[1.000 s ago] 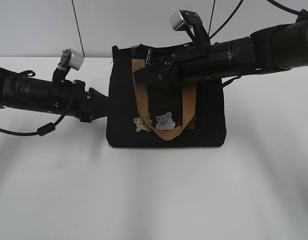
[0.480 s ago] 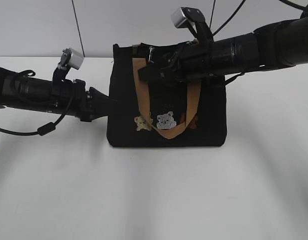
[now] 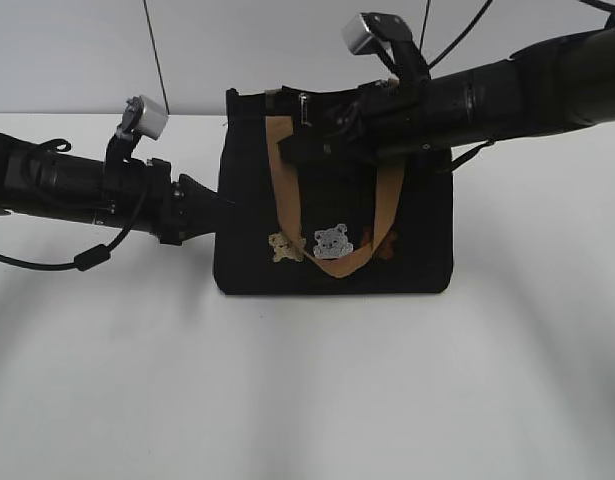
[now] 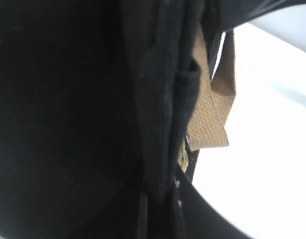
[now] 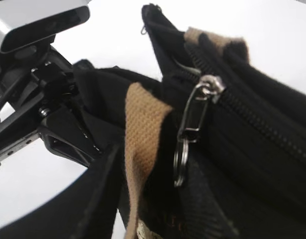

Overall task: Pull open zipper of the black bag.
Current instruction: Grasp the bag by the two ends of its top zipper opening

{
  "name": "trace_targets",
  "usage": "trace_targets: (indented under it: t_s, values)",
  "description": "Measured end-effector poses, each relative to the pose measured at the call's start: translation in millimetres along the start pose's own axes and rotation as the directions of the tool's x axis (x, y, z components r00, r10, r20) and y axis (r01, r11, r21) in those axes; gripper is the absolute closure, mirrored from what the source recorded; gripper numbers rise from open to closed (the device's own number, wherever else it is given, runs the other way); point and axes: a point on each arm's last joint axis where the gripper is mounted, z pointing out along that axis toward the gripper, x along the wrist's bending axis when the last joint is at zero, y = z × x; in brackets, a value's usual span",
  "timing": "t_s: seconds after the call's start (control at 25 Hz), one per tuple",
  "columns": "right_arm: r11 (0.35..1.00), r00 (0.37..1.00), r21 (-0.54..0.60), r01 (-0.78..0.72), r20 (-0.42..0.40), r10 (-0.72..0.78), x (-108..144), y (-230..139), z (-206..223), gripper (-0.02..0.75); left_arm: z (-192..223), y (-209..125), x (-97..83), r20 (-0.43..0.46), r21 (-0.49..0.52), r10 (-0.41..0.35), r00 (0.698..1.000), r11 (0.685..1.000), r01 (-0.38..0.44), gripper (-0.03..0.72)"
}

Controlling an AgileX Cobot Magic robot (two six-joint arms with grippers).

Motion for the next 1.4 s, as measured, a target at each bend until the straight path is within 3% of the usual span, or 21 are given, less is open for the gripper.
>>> trace_targets:
  t_s: [0.48, 0.92, 1.2, 1.4]
  values:
    - [1.0, 0.999, 0.016, 0.013, 0.031, -0.014, 0, 2, -4, 0.437, 0, 0, -0.1, 0.002, 0.001, 0.003, 1.0, 1.0, -0.003, 0.661]
    - [0.996, 0.993, -0.014, -0.089, 0.076, 0.09, -15, 7, -20, 0.522, 0, 1, -0.1, 0.005, -0.004, 0.003, 1.0, 1.0, -0.003, 0.661]
    - [0.995, 0.993, -0.019, -0.102, 0.051, 0.103, -14, 8, -22, 0.731, 0, 1, -0.9, 0.013, -0.003, 0.007, 1.0, 1.0, -0.007, 0.661]
    - [0.995, 0.994, -0.016, -0.098, 0.035, 0.099, -13, 7, -22, 0.752, 0, 1, -1.1, 0.014, -0.001, 0.008, 1.0, 1.0, -0.008, 0.661]
